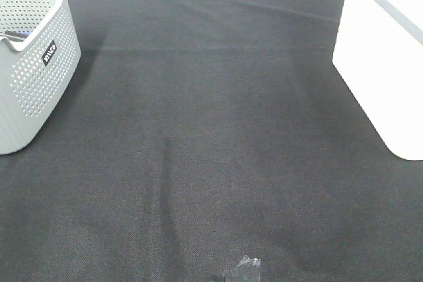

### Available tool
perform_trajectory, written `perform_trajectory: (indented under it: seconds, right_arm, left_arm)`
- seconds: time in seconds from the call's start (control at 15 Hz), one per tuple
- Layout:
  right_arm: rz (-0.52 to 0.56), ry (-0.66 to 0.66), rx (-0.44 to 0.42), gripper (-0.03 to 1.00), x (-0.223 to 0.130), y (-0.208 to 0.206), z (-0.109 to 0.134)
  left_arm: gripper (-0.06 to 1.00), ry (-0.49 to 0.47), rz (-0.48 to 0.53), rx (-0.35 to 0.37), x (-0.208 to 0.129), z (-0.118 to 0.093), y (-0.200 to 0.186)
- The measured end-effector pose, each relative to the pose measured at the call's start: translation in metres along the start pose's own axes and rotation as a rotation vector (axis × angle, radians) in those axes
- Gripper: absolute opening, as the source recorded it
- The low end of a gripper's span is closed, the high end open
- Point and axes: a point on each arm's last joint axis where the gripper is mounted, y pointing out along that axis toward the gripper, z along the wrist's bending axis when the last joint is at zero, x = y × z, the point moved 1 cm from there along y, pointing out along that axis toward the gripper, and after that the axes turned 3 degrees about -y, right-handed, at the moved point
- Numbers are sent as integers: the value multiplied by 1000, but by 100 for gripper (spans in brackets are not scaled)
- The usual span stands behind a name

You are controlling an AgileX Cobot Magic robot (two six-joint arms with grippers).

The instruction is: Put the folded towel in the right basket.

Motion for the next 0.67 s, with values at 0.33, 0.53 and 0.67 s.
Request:
perform_trajectory:
  seconds: [0.33, 0.53, 0.67]
  right_arm:
    - [0, 0, 0, 94, 0, 0, 0]
    - [0, 0, 0, 94, 0, 0, 0]
    - [-1, 0, 0, 94, 0, 0, 0]
  left_arm:
    - [99, 0, 0, 0, 0, 0, 0]
    - [99, 0, 0, 0, 0, 0, 0]
    - [99, 0, 0, 0, 0, 0, 0]
